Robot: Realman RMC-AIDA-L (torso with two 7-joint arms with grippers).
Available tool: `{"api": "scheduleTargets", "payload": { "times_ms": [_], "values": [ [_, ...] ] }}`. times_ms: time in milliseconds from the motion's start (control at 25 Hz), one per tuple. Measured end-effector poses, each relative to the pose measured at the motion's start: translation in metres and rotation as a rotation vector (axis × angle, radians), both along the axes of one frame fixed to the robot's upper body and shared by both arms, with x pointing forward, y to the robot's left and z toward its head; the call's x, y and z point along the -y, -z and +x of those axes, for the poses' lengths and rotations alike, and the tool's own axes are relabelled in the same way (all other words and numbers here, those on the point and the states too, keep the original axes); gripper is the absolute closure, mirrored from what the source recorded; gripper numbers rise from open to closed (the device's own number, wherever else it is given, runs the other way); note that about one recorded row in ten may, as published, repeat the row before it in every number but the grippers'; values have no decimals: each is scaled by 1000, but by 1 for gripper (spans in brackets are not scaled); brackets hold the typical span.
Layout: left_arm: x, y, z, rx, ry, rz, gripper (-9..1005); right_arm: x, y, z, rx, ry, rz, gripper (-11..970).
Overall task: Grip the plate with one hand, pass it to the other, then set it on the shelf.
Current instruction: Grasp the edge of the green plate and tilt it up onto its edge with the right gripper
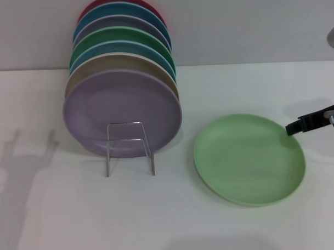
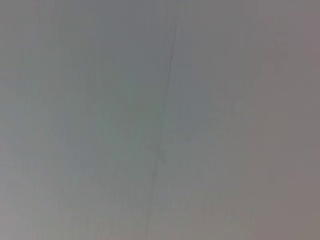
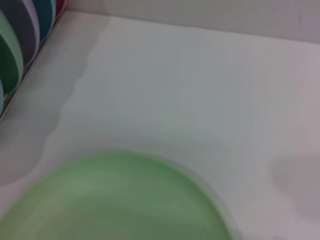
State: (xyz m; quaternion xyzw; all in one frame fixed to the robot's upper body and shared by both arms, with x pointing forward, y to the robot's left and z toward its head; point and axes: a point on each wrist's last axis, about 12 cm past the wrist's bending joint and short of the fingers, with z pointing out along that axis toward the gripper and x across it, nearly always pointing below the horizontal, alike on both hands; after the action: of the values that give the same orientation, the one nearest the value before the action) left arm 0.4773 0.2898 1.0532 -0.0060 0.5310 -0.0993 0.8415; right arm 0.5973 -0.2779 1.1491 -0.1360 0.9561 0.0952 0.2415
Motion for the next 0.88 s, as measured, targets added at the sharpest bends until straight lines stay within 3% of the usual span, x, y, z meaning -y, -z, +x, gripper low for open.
{"api": "scheduleTargets", "payload": {
  "times_ms": [320,880],
  "values": [
    [0,0,0,0,-1,1,193,-3,12,1,-43,2,9,540],
    [-1,0,0,0,-1,4,193,1,23,-1,-77,20,-3,547]
  ]
}}
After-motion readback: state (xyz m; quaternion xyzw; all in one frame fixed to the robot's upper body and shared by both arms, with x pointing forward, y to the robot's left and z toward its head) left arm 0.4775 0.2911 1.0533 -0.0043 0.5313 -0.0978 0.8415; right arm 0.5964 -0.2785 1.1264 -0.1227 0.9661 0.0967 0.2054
